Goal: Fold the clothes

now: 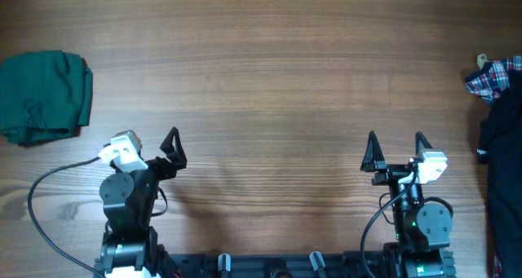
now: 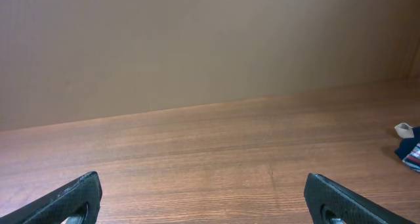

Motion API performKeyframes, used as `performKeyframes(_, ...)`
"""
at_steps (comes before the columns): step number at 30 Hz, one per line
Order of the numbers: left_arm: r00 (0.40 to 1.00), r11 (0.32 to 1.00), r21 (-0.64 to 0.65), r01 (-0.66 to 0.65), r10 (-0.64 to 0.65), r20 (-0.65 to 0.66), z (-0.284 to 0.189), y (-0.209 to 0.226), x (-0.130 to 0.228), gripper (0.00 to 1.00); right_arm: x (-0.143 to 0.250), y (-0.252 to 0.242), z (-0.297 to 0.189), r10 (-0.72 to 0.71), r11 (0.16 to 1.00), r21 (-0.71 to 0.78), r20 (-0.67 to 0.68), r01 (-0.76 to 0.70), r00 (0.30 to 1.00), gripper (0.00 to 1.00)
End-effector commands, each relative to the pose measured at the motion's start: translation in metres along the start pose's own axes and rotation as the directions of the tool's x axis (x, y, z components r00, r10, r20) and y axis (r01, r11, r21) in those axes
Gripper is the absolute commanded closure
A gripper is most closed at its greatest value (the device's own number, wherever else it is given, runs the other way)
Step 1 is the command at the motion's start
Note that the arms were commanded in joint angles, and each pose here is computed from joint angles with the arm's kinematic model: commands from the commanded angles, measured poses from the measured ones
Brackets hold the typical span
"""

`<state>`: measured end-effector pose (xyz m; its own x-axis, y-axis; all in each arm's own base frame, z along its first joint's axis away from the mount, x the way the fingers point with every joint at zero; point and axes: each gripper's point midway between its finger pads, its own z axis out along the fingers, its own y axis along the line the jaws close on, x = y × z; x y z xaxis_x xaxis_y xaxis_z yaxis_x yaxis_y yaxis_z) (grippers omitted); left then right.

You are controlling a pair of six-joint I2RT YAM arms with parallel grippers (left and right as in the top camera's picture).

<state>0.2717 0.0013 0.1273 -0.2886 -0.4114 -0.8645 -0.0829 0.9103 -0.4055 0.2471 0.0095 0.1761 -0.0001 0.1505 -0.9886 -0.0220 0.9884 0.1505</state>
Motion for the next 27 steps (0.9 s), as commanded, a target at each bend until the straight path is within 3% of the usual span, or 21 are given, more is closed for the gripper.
performKeyframes(1, 1.0, 1.0, -0.007, -0.011, 0.011, 0.016, -0.003, 0.006, 0.01, 0.0, -0.001, 0.001, 0.0, -0.017, 1.0, -0.006, 0.006, 0.017, 1.0, 0.0)
performKeyframes(13, 0.994, 0.998, -0.042, -0.046, 0.05, 0.099, -0.02, 0.013, 0.006, 0.0, -0.001, 0.001, 0.0, -0.017, 1.0, -0.006, 0.006, 0.017, 1.0, 0.0)
performKeyframes(19, 0.949, 0.972, -0.055, -0.227, 0.233, 0.211, -0.031, 0.005, -0.018, 0.0, -0.001, 0.001, 0.0, -0.017, 1.0, -0.006, 0.006, 0.017, 1.0, 0.01)
performKeyframes(27, 0.929, 0.959, -0.07, -0.276, 0.285, 0.238, -0.035, 0.004, -0.024, 0.0, -0.001, 0.001, 0.0, -0.017, 1.0, -0.006, 0.006, 0.017, 1.0, 0.0)
